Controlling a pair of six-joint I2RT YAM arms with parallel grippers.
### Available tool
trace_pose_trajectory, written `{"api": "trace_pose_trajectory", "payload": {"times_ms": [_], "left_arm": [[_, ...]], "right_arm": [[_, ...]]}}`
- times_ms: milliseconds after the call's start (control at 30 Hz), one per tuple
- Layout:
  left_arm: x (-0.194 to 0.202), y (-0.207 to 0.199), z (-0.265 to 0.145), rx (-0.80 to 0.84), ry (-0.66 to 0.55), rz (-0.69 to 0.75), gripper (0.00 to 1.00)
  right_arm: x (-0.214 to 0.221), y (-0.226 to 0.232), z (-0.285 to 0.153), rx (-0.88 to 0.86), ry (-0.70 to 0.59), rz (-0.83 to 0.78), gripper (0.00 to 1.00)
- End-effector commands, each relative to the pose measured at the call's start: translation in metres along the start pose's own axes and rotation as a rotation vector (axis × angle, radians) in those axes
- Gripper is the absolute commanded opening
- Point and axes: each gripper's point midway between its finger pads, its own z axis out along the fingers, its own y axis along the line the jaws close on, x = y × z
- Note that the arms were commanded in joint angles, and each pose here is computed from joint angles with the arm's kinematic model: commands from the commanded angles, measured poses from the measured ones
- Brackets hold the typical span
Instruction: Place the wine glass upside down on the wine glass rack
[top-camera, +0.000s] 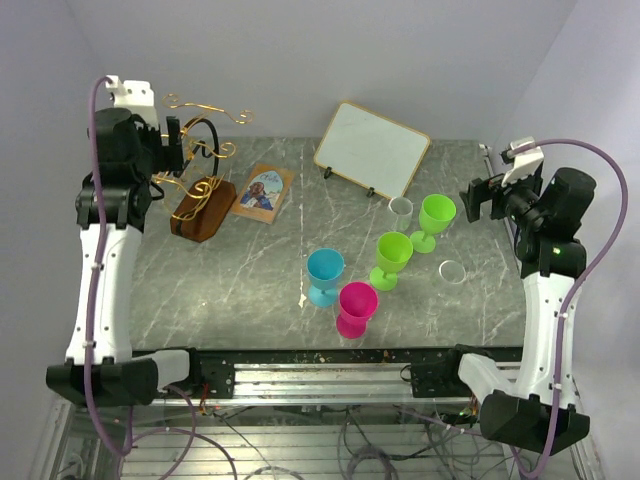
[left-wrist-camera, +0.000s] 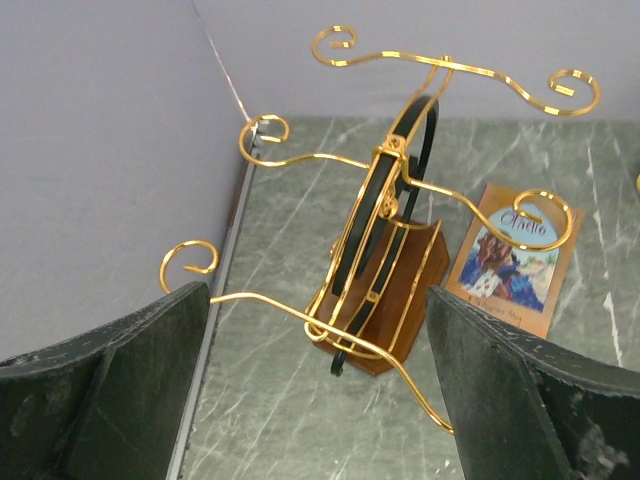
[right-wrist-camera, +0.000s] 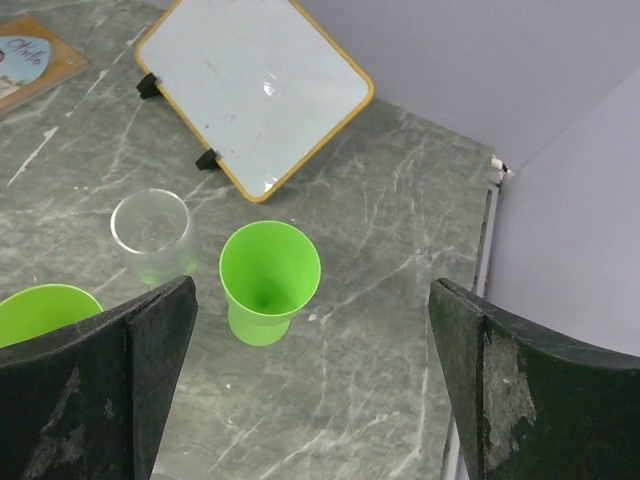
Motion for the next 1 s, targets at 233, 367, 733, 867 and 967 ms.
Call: {"api": "trace_pose_trajectory", "payload": {"times_ms": [233, 367, 733, 867, 967], "left_arm": [[0.034, -0.014, 0.05, 0.139, 0.205, 0.162, 0.93], [0.053, -0.018, 0.069, 0.175, 0.274, 0.172, 0.88], [0.089, -0.029, 0.102, 0.267, 0.402, 0.174, 0.63], [0.094, -0.033, 0.106, 0.291, 0.425, 0.169, 0.42], [0.094, -0.034, 0.106, 0.291, 0.422, 0.162, 0.34]], "right_arm": [[-0.014, 0.035, 0.02, -0.219, -0.144, -0.011, 1.0], [-0.008, 0.048, 0.022, -0.288, -0.149, -0.043, 1.0], [0.016, 0.07, 0.023, -0.38, -0.132, -0.003, 1.0], [0.015, 0.072, 0.024, -0.389, -0.138, 0.003, 1.0], [0.023, 0.077, 0.025, -0.41, -0.13, 0.023, 1.0]]}}
